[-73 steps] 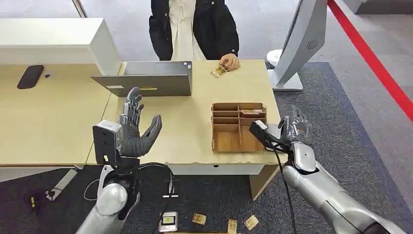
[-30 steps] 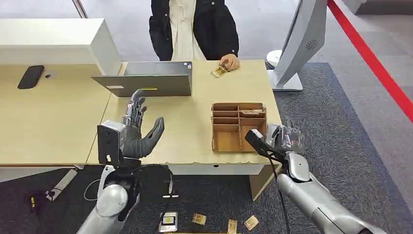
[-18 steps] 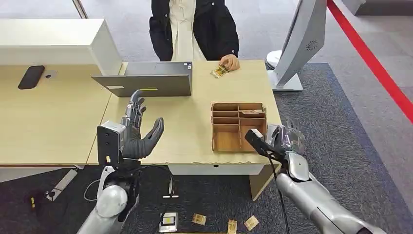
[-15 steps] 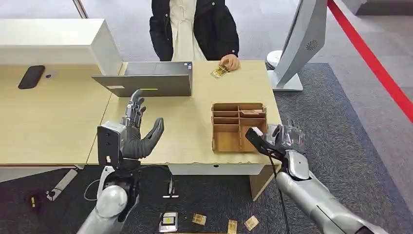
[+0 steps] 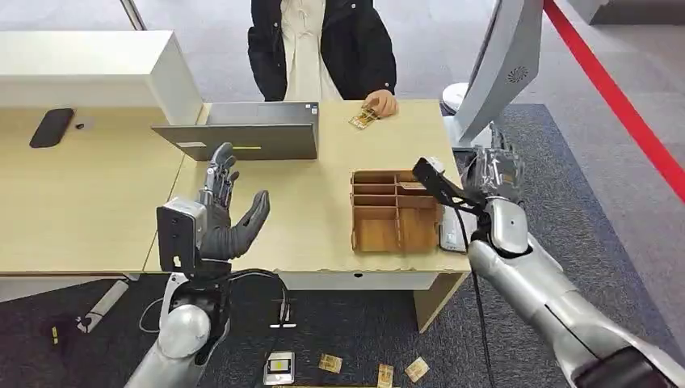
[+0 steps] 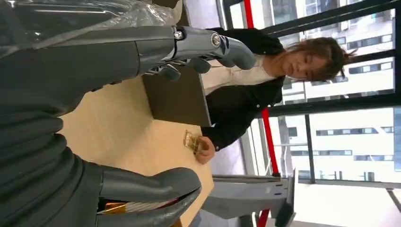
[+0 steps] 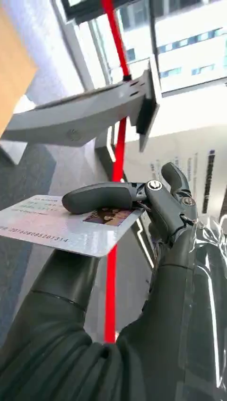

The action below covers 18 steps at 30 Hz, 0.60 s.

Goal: Pass the card to the sensor for recognition and then transmit it.

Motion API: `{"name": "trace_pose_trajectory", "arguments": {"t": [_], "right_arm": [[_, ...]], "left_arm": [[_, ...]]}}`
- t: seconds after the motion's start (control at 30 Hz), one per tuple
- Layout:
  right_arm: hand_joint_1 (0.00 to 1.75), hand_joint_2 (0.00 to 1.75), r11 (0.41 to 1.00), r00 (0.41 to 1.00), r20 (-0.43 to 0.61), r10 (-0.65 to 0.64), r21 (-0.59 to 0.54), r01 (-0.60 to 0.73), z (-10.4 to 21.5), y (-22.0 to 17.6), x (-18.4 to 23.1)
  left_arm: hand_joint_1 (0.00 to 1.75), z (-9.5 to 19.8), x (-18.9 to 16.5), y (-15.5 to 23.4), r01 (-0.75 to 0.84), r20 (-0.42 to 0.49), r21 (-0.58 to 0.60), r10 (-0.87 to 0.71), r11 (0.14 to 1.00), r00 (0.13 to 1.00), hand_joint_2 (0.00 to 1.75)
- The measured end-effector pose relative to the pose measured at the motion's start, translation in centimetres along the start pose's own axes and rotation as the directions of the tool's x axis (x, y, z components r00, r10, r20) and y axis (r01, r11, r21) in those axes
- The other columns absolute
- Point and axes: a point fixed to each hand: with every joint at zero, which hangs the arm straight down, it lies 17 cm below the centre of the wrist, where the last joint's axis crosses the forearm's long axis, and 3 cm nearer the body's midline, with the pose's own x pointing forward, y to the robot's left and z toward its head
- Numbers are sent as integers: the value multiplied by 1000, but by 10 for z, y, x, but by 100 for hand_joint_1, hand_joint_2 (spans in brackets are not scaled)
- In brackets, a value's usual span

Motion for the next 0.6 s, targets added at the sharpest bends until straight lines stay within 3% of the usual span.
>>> {"name": "trace_pose_trajectory", "arguments": {"t": [0.37,0.6], "right_arm": [[175,175,982,986,163,26,-187,5,-35,-115,58],[175,175,988,945,327,-3,-145,53,-41,-139,129]], "left_arm": [[0,-4,12,-6,-22,55,-25,23,999,998,175],[0,-14,23,-18,-59,97,-68,66,996,993,175]]}}
